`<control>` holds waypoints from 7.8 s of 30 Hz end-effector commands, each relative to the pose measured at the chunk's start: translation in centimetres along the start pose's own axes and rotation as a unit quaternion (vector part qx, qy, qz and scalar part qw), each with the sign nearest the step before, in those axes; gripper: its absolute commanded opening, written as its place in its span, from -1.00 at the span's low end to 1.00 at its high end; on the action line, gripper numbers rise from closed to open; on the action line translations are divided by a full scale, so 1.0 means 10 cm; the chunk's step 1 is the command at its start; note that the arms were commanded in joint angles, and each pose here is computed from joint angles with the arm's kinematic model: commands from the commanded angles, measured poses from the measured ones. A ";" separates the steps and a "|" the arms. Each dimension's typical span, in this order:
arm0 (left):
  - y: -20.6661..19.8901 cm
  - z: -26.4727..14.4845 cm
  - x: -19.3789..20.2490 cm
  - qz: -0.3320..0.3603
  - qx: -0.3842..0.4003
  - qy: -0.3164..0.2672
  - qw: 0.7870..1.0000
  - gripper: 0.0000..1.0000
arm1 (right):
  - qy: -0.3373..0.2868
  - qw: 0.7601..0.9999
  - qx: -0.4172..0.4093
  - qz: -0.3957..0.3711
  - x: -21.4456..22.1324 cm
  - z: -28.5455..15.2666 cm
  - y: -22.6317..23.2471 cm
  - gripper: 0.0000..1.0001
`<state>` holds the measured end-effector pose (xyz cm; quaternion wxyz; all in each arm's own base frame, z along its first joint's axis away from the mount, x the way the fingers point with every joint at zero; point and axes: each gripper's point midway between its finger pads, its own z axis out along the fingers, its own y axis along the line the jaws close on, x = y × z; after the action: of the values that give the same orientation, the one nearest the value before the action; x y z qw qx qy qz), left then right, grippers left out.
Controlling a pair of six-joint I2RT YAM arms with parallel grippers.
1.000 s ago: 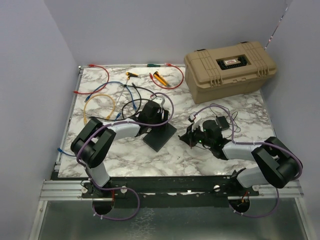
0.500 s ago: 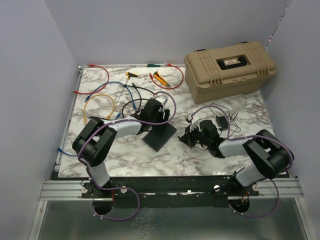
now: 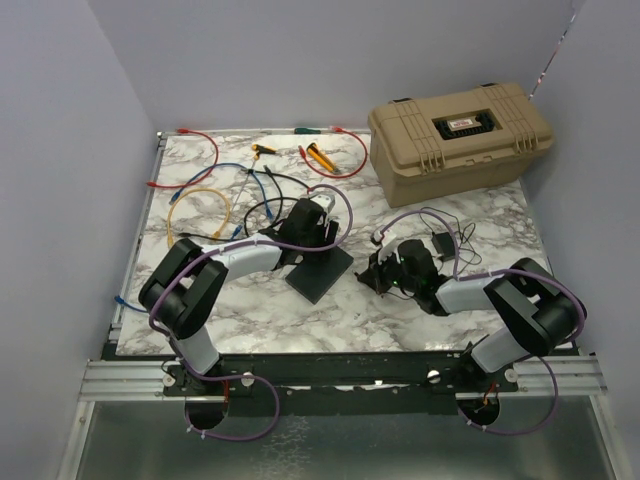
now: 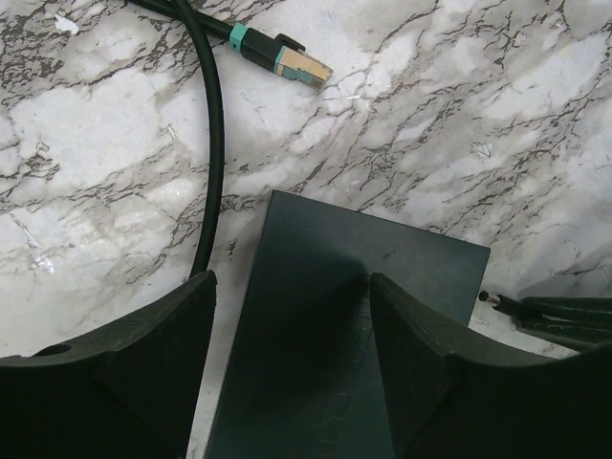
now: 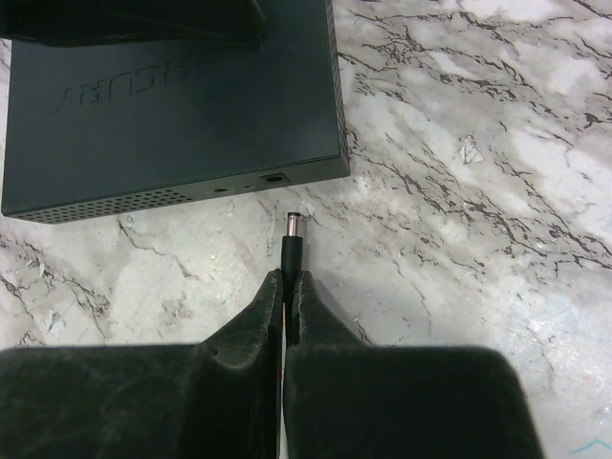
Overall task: Insert the plug into the switch port
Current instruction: Insert the plug into the switch port, then move the switch port to the center of the board.
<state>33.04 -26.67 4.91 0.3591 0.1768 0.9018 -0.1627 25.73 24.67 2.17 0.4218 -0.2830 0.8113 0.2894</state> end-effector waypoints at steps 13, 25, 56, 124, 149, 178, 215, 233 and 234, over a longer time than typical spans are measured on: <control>-0.03 0.14 0.30 0.009 0.022 0.053 0.998 0.25 | -0.019 0.999 -0.009 -0.025 -0.13 0.05 0.05 -0.99; -0.01 0.20 0.44 0.009 0.034 0.077 0.996 0.23 | -0.028 0.999 -0.005 -0.046 -0.23 0.10 0.02 -0.99; 0.12 0.23 0.55 0.010 0.010 0.093 0.996 0.24 | 0.003 1.000 -0.009 -0.025 -0.08 0.07 0.10 -0.99; -0.46 -0.08 0.83 -0.016 0.095 0.095 0.991 0.22 | -0.062 0.993 -0.025 -0.101 -0.84 0.30 0.15 -0.99; -0.31 -0.01 0.64 -0.034 0.040 0.046 0.998 0.31 | -0.053 0.992 -0.006 -0.118 -0.86 0.22 0.09 -0.39; -0.11 -0.60 0.90 -0.136 0.012 0.038 0.990 0.42 | -0.189 0.968 0.162 0.033 -1.16 -0.76 -0.22 1.00; -2.17 -0.17 0.10 -0.267 0.284 -0.066 0.919 0.37 | -0.329 0.854 0.374 0.148 -1.01 -1.76 -0.88 1.00; -0.01 -0.96 -0.45 -0.186 -0.060 -0.179 0.964 0.98 | -0.332 0.853 0.364 0.173 -0.98 -1.74 -0.86 1.00; 0.08 -1.00 -0.45 -0.187 -0.082 -0.181 0.962 0.98 | -0.334 0.846 0.369 0.190 -0.92 -1.74 -0.88 1.00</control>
<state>29.77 -28.43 15.69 0.4679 -0.0518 0.8205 -0.3242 27.51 8.81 16.92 0.6832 0.1287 0.7102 0.1107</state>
